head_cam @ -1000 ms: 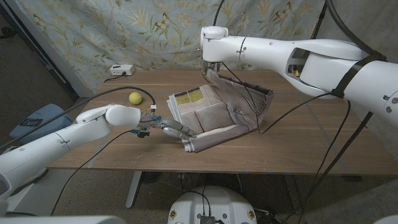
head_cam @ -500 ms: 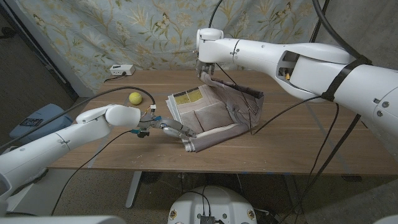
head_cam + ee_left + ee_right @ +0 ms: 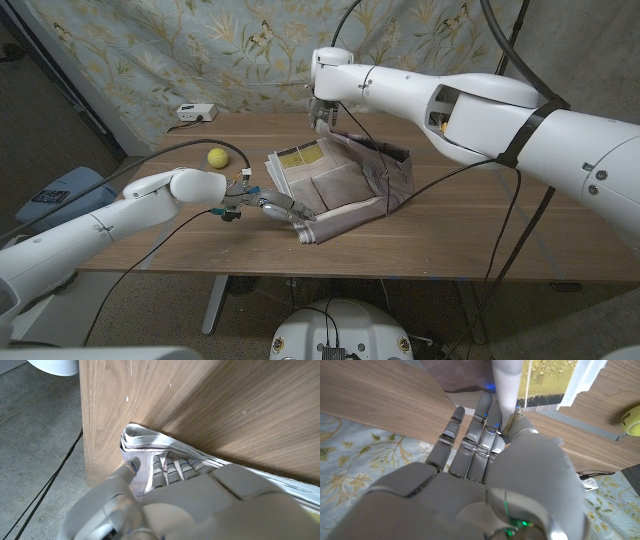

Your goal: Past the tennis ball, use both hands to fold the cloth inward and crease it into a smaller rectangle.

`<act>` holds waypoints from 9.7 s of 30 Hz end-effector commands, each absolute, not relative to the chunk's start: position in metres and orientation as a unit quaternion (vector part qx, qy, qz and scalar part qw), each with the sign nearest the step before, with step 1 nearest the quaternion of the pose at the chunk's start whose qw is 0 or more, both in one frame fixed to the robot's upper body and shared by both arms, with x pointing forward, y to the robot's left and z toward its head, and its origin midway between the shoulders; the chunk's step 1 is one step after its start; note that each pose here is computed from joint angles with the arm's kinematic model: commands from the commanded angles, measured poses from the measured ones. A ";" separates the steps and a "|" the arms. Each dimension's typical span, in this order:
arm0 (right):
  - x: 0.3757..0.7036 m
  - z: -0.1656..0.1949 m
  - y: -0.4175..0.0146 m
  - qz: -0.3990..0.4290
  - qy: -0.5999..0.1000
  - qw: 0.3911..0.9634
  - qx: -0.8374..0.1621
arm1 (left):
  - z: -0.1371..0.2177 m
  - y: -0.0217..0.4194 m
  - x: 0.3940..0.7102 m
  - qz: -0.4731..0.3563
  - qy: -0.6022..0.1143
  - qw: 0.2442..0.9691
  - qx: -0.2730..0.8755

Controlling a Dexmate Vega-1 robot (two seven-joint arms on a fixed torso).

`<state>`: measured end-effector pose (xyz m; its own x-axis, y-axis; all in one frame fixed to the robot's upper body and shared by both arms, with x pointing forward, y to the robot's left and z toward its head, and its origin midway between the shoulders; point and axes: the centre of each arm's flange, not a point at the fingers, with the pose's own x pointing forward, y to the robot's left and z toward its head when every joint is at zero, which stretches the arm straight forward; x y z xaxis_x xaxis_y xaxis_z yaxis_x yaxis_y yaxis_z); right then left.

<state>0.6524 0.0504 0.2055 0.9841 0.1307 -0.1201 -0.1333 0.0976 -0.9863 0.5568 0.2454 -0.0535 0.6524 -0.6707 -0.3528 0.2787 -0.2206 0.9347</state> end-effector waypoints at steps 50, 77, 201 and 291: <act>0.675 0.188 0.088 0.169 -0.131 0.796 -0.566 | -0.057 0.247 0.561 -0.392 -0.142 0.608 0.676; 0.679 0.189 0.081 0.174 -0.137 0.805 -0.550 | -0.037 0.239 0.559 -0.360 -0.173 0.646 0.650; 0.707 0.223 -0.013 0.130 -0.138 0.843 -0.503 | 0.011 0.195 0.588 -0.352 -0.211 0.725 0.553; 0.672 0.130 -0.026 0.107 -0.131 0.714 -0.679 | -0.013 0.207 0.620 -0.413 -0.161 0.603 0.663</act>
